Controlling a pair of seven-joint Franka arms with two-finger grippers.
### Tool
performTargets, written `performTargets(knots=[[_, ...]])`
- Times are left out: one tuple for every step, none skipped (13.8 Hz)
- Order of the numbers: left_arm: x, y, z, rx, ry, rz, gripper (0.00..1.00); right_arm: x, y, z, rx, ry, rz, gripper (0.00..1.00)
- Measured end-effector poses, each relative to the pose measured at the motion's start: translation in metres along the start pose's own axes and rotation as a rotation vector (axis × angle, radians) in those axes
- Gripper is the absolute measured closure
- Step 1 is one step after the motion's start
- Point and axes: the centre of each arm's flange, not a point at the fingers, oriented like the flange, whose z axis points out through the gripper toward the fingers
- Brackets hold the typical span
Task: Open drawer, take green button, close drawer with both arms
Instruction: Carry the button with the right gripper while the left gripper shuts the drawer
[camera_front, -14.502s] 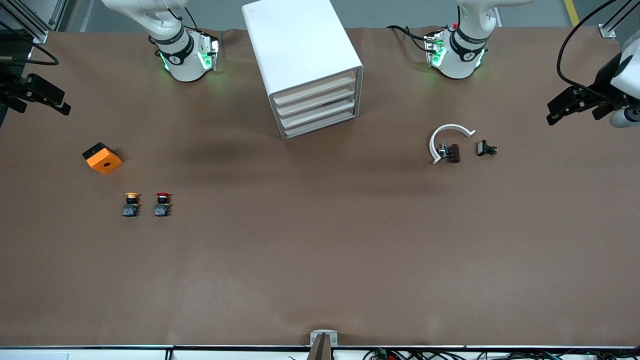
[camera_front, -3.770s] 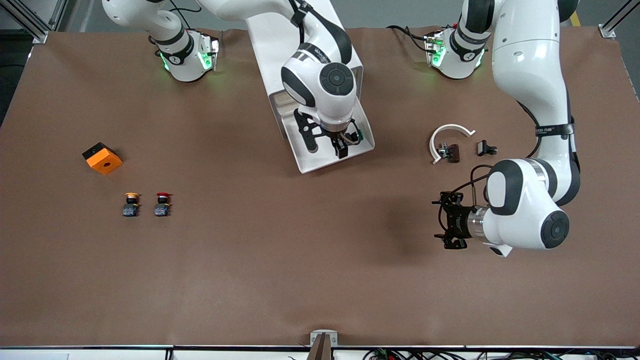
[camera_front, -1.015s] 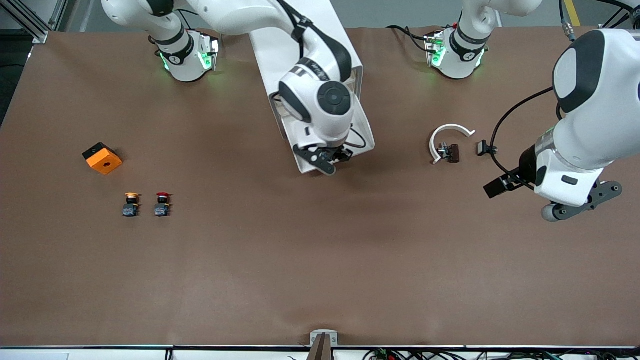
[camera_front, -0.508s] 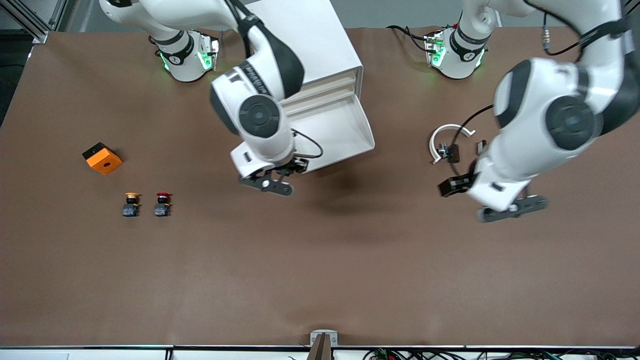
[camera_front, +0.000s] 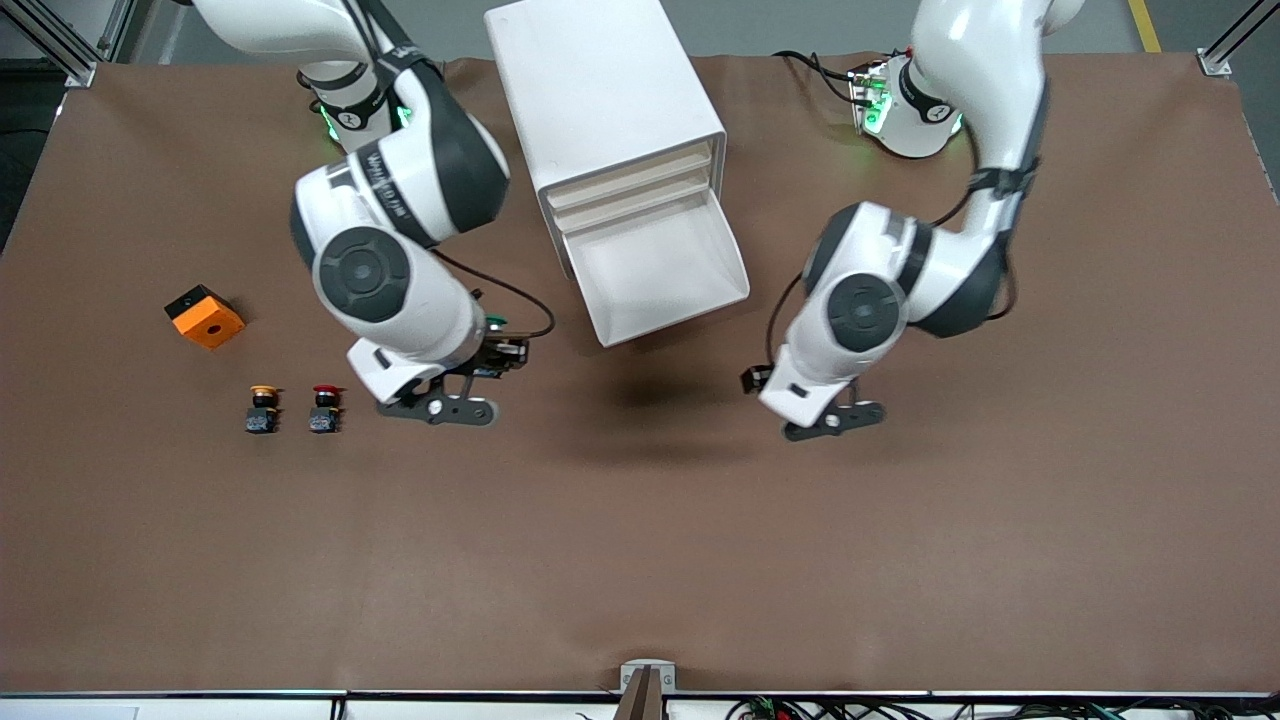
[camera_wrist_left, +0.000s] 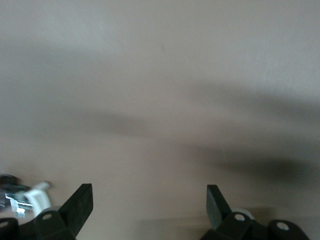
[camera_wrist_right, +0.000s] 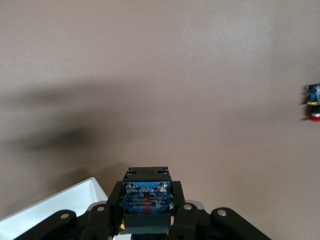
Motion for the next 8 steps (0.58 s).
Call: performTargets(knots=[[-0.008,0.012,0.02,0.012,-0.022,-0.007,0.0,0.003,0.01,0.003,-0.002,-0.008,-0.014,0.59],[-0.015,0.022,0.038,0.024,-0.039,-0.011,0.0,0.005,0.019,0.007,-0.004,-0.016,-0.024,0.59],[-0.022,0.03,0.052,0.035,-0.052,-0.011,0.0,0.008,0.03,0.013,0.0,-0.012,-0.035,0.59],[-0.03,0.038,0.062,0.045,-0.063,-0.009,0.0,0.011,0.046,0.02,0.011,0.002,-0.053,0.59],[-0.038,0.045,0.069,0.052,-0.071,-0.008,0.0,0.013,0.066,0.029,0.022,0.018,-0.071,0.59],[-0.047,0.053,0.076,0.055,-0.083,-0.005,0.0,0.012,0.089,0.037,0.029,0.024,-0.082,0.59],[-0.056,0.06,0.082,0.058,-0.097,0.001,0.0,0.009,0.112,0.046,0.033,0.021,-0.088,0.59],[-0.065,0.066,0.089,0.062,-0.111,0.009,0.0,0.005,0.133,0.053,0.036,0.015,-0.092,0.59]])
